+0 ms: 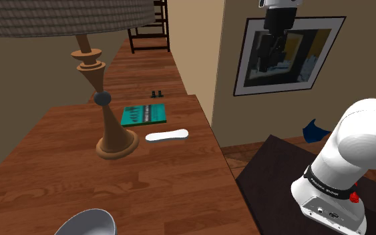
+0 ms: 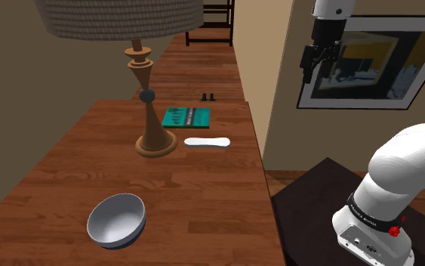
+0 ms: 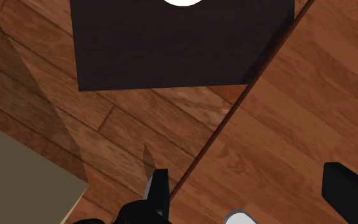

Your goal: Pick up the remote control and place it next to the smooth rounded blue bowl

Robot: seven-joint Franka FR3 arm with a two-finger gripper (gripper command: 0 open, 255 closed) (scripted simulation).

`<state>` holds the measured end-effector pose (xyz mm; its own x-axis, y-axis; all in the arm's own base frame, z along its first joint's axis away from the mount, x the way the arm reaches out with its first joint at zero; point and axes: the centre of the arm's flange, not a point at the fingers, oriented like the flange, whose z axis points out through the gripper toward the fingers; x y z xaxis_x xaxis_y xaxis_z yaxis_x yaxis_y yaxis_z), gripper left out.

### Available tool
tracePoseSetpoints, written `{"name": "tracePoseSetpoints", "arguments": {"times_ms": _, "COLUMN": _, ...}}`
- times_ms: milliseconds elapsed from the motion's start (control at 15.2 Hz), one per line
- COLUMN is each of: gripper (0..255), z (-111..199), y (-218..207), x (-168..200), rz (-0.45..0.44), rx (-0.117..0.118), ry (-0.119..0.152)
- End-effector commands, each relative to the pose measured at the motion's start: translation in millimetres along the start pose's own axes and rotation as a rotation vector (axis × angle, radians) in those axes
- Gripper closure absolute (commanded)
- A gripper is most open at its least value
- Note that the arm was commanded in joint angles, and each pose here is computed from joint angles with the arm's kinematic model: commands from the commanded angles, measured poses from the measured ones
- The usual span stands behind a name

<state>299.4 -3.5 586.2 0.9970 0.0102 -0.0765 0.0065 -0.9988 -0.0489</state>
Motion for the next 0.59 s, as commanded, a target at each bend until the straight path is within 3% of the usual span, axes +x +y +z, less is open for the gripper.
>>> {"name": "tracePoseSetpoints", "arguments": {"times_ms": 0, "gripper": 0, "z": 0.0, "y": 0.0, "x": 0.0, "rz": 0.000, "rx": 0.000, "ry": 0.000}}
{"name": "tracePoseSetpoints", "arguments": {"times_ms": 528, "gripper": 0, "z": 67.5, "y": -8.2, "x": 79.2, "rz": -0.177, "rx": -0.021, "ry": 0.010}}
